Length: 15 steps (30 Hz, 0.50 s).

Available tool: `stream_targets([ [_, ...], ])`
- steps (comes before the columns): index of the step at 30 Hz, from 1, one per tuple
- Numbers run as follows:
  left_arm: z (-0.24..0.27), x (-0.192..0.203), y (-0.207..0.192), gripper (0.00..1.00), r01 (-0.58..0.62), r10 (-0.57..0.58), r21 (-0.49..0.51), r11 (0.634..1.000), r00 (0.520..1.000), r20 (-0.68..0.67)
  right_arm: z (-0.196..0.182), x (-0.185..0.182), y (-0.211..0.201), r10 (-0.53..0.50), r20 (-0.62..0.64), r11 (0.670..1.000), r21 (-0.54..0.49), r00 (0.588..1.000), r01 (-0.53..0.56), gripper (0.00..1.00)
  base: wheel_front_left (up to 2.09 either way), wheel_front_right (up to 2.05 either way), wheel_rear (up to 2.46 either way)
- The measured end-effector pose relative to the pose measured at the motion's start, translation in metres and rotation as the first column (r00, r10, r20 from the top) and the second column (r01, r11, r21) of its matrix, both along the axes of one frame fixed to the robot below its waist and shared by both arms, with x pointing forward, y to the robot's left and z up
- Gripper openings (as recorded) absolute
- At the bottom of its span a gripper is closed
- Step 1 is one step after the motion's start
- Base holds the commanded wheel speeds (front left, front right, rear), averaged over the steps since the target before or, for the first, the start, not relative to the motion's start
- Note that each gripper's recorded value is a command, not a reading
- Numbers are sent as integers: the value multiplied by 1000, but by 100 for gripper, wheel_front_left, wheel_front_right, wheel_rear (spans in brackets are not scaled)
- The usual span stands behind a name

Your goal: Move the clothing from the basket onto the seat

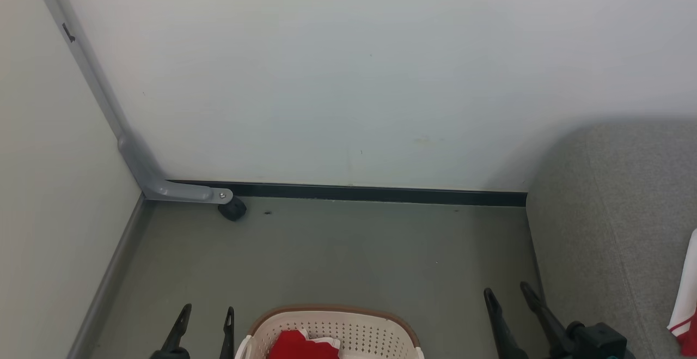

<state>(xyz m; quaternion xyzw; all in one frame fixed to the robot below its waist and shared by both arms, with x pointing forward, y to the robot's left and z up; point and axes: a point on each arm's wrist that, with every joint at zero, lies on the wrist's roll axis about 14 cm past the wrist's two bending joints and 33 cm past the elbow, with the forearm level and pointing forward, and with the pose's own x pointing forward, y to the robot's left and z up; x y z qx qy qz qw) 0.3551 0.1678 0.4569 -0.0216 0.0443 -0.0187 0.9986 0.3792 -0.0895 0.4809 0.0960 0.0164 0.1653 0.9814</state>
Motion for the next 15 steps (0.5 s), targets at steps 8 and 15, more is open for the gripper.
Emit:
stream_targets([
  [8,-1,3,0,100,5,-5,-5,1000,1000,-2,-6,1,-1,-8,-14,1000,-18,1000,8,100,0,0,0],
  [15,-14,8,-6,100,33,-34,-14,999,999,-42,-27,8,-23,-109,-65,992,-67,992,104,100,0,0,0],
])
